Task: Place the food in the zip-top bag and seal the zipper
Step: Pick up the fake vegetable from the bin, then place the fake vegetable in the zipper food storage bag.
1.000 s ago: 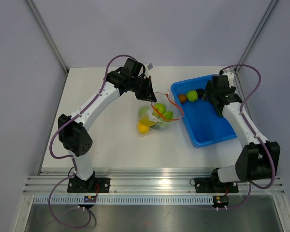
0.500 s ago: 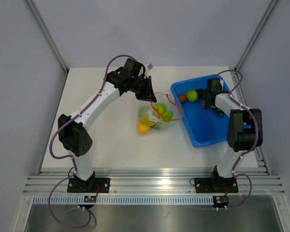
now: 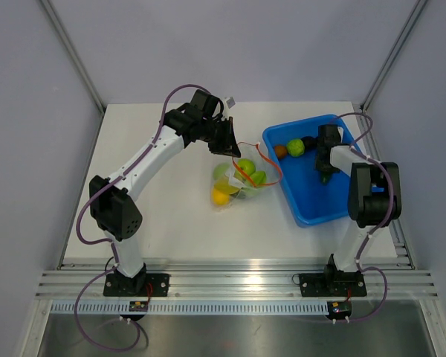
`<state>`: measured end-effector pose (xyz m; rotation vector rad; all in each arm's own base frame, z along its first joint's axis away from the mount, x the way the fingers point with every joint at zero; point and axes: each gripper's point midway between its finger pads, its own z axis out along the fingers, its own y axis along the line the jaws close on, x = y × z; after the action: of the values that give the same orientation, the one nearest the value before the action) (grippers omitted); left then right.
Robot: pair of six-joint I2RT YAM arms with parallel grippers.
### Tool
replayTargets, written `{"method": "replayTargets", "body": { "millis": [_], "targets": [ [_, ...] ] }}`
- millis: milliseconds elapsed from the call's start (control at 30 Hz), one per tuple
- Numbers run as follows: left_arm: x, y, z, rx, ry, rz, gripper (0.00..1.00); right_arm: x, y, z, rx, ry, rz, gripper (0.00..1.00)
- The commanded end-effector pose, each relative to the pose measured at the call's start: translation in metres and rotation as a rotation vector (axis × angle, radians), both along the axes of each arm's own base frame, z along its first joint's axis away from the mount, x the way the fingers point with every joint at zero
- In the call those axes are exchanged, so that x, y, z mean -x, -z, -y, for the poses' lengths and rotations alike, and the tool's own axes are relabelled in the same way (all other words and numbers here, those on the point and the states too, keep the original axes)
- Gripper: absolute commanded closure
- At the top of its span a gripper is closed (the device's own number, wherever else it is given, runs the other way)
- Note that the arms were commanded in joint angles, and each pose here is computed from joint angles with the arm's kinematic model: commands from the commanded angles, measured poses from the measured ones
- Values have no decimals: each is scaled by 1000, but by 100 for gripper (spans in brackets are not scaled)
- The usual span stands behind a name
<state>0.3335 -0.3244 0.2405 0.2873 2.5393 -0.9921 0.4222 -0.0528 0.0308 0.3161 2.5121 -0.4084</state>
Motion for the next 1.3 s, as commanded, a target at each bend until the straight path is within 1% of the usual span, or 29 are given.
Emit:
{"method": "replayTargets", "body": {
  "millis": [0,33,100,133,200,233,267,300,333,367,400,433,467,533,567,633,667,733,767,800,833,867,900,933,1000,1033,1133,1267],
  "targets": [
    [0,-25,2,44,11,72,100,4,-48,-14,-105,27,133,84],
    [0,-25,2,43,10,73,100,6,-72,-19,-132,12,189,84],
    [0,-24,2,40,11,70,100,17,-91,-30,-190,-4,220,83],
    [0,-25,2,41,10,73,100,23,-120,-33,-211,-20,288,82],
    [0,-26,1,41,10,77,100,35,-146,-41,-255,-33,339,81],
    [0,-26,1,41,11,80,100,43,-172,-51,-302,-74,401,80],
    [-1,-27,1,40,9,81,100,48,-184,-58,-336,-98,430,80],
    [-1,-26,0,38,9,86,100,55,-195,-76,-429,-146,445,80],
    [-1,-28,0,40,9,90,100,64,-217,-87,-474,-188,500,80],
    [-2,-29,1,41,11,92,100,68,-226,-97,-538,-188,526,80],
    [-1,-28,1,43,14,89,100,73,-235,-109,-596,-226,545,80],
    [-1,-29,2,45,15,89,100,82,-245,-126,-630,-272,573,80],
    [-1,-28,1,44,15,87,100,82,-254,-134,-661,-279,617,80],
    [0,-30,1,47,18,88,100,88,-260,-151,-663,-305,665,80],
    [1,-30,0,46,18,87,100,91,-271,-176,-693,-374,703,80],
    [3,-31,-1,46,20,90,100,92,-270,-196,-714,-412,726,80],
    [4,-32,-2,47,20,92,100,96,-282,-220,-760,-472,767,80],
    [6,-33,-3,47,20,92,100,97,-272,-237,-754,-492,777,81],
    [7,-33,-3,49,21,92,100,98,-279,-251,-758,-519,829,82],
    [7,-35,-2,53,23,92,100,94,-276,-252,-737,-492,850,85],
    [8,-34,-2,56,25,88,100,92,-259,-257,-721,-487,830,86],
    [8,-35,-2,58,28,89,100,89,-260,-261,-723,-488,859,86],
    [8,-35,-2,59,29,87,100,90,-254,-267,-717,-484,855,87],
    [9,-35,-2,57,29,85,100,88,-238,-270,-703,-476,829,87],
    [9,-35,-2,55,30,87,100,87,-230,-275,-690,-465,844,87],
    [9,-34,-2,54,31,84,100,86,-213,-277,-675,-460,814,87],
    [9,-35,-2,55,30,87,100,85,-191,-283,-668,-458,771,87],
    [9,-35,-3,53,31,88,100,92,-176,-292,-684,-489,725,85]
  ]
}}
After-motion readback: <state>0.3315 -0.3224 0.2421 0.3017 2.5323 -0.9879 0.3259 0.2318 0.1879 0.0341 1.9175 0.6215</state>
